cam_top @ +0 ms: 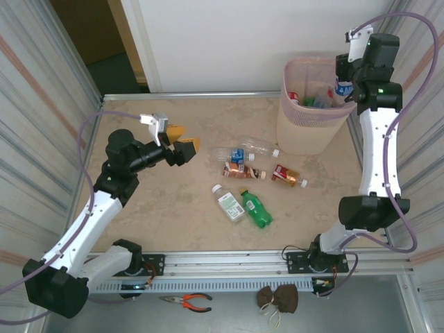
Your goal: Put the plastic bottles in the bin
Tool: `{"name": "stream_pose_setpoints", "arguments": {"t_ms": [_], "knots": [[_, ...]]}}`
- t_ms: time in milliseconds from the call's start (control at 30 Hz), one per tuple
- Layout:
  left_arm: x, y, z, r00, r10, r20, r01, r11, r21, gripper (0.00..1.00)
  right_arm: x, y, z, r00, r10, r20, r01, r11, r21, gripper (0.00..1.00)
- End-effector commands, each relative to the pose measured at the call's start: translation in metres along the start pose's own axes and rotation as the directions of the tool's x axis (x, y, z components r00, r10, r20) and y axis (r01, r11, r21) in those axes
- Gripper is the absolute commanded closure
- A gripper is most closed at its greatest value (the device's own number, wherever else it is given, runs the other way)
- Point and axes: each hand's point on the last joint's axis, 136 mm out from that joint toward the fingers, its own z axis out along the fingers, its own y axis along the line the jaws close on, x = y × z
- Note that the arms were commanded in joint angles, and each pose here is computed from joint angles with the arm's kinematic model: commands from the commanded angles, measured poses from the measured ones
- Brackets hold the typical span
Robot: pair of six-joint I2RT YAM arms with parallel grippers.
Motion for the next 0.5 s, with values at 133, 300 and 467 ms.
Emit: {"name": "stream_pose_setpoints", "arguments": {"t_ms": [133, 300, 467], "knots": [[-0.009, -0.005, -0.007, 0.999, 0.034, 0.039, -0.035, 0.999, 0.015, 0.08, 0.066, 0.006, 0.04, 0.981, 0.089, -0.173, -0.101, 0.993, -0.063, 0.92], [-0.008, -0.004, -0.007, 0.999, 0.031, 0.036, -0.032, 0.999, 0.015, 0.07, 0.111, 0.005, 0.066, 0.952, 0.128, -0.28, -0.151, 0.987, -0.062, 0.92], [-0.009, -0.001, -0.007, 0.999, 0.026, 0.035, -0.026, 1.0, 0.012, 0.07, 0.163, 0.013, 0.089, 0.904, 0.133, -0.406, -0.176, 0.982, -0.069, 0.92]]}}
